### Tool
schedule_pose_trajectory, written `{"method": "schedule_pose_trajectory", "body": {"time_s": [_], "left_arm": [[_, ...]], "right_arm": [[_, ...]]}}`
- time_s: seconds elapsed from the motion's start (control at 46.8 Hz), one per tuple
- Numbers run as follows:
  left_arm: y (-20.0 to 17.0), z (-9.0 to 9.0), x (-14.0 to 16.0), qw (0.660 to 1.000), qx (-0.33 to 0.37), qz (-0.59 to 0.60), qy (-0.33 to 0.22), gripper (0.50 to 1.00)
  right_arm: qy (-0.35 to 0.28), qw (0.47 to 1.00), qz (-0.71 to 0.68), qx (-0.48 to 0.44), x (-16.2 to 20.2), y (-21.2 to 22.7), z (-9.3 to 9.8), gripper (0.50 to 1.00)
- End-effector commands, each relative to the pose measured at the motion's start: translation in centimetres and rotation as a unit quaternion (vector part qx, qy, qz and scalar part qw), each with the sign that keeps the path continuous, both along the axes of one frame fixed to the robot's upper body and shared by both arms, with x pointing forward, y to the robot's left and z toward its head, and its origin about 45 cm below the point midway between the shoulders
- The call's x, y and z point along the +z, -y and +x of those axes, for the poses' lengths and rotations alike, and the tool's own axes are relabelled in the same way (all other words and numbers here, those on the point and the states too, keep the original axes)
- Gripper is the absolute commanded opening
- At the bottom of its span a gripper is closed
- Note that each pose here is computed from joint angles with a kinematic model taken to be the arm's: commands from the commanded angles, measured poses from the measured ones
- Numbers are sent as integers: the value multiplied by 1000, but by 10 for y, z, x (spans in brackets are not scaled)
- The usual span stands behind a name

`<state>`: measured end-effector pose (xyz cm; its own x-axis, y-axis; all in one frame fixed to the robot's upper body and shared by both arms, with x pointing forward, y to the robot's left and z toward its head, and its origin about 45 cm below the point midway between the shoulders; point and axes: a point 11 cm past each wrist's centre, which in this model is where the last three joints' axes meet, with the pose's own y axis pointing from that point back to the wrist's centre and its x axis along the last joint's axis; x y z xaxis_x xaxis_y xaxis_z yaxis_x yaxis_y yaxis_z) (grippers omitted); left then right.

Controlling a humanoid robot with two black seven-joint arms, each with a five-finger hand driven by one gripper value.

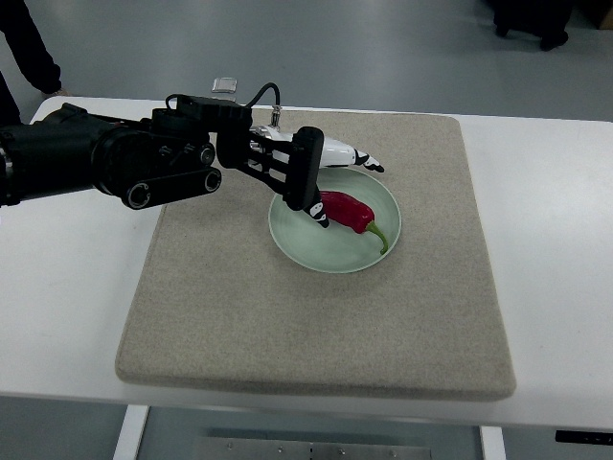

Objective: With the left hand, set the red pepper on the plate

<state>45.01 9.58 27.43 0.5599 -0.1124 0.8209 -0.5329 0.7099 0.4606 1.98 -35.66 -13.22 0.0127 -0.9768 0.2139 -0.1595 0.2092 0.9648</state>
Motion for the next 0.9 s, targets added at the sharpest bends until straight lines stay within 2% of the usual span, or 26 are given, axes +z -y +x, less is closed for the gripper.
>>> {"method": "schedule_pose_trajectory", "body": {"time_s": [0.0,0.214,0.32,0.449,0.705,0.876], "left_arm": [[5,-1,5,1000,4,-24,-5,992],[3,7,19,993,47,-99,-31,994],[-4,14,30,980,89,-168,-56,992],[-19,22,40,965,122,-222,-61,992],[-62,35,41,922,196,-326,-78,992],[-87,41,34,875,250,-402,-99,992]], "right_arm": [[0,1000,0,0,0,0,0,932],[0,1000,0,0,0,0,0,932],[0,1000,0,0,0,0,0,932],[0,1000,0,0,0,0,0,932],[0,1000,0,0,0,0,0,932],[0,1000,0,0,0,0,0,932]]}}
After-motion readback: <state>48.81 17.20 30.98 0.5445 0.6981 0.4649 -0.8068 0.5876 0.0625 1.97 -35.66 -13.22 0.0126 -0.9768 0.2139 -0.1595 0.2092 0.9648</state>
